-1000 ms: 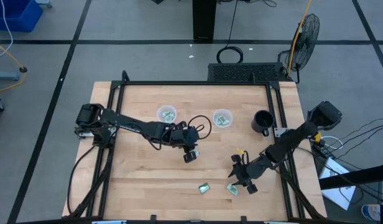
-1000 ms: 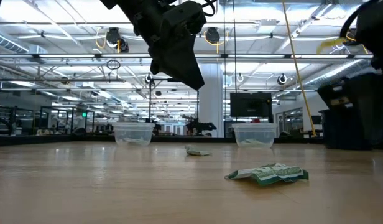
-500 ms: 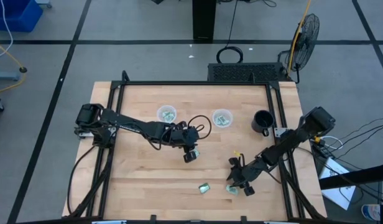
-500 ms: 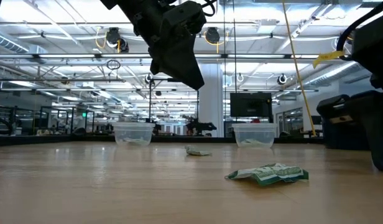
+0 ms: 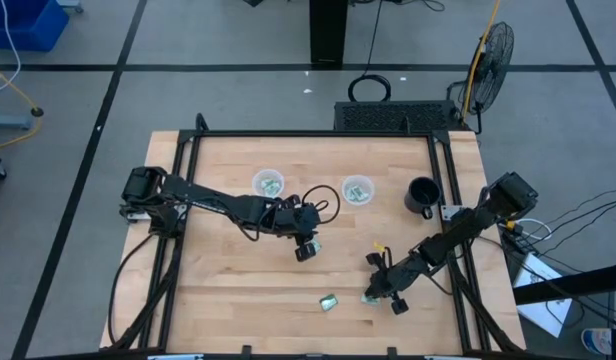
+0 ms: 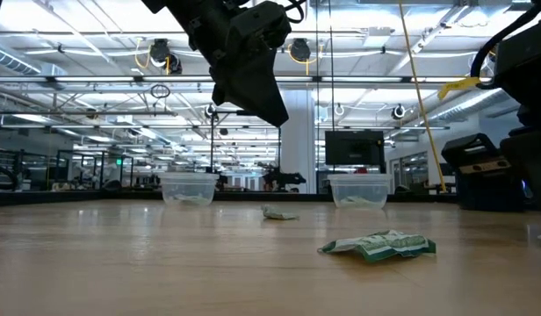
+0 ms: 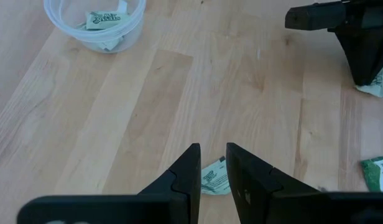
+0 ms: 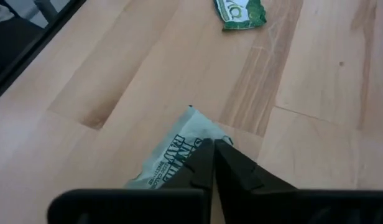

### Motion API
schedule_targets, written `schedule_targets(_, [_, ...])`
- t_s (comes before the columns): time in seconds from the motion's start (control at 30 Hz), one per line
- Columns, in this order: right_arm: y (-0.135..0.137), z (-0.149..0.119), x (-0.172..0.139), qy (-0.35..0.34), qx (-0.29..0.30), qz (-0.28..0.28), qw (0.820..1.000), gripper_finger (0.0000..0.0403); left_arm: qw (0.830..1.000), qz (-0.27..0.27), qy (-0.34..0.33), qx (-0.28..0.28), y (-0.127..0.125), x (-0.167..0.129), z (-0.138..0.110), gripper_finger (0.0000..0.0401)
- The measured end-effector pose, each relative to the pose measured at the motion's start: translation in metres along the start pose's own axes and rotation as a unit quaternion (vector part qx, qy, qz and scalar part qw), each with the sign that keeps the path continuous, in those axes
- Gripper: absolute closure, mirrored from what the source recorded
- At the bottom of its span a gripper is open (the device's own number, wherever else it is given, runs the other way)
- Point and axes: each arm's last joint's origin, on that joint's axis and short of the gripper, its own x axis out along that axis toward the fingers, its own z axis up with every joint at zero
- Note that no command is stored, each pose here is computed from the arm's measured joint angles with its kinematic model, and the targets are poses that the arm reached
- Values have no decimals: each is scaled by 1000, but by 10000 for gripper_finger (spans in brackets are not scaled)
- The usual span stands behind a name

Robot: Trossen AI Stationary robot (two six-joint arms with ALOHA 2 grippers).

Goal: Pick and place items into bin
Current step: Put the truvia packet into the right transparent bin

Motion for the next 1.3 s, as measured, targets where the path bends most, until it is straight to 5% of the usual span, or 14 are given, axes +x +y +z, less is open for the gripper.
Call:
schedule_targets(0.3, [-5,19,-25,-54,-39,5,998,402,1000,0,0,0,0,0,0,320])
schedule_targets(0.43, [-12,30,-46,-85,-58,-36,994,402,1000,0,0,1,0,0,0,320])
schedule_targets(0.63, [-42,39,-84,-108,-39,-200,973,402,1000,0,-1,8,0,0,0,320])
schedule_targets(0.8, [-75,43,-112,-121,-14,-396,910,403,1000,-1,-2,8,0,0,0,320])
schedule_targets(0.9, [-96,43,-123,-109,-9,-450,886,403,1000,-1,-3,8,0,0,0,320])
schedule_targets(1.13, [-140,32,-136,-92,59,-457,883,403,1000,-3,-9,9,-1,0,2,320])
schedule_targets(1.3, [-163,22,-138,-85,88,-413,902,403,1000,-4,-13,10,-1,0,3,320])
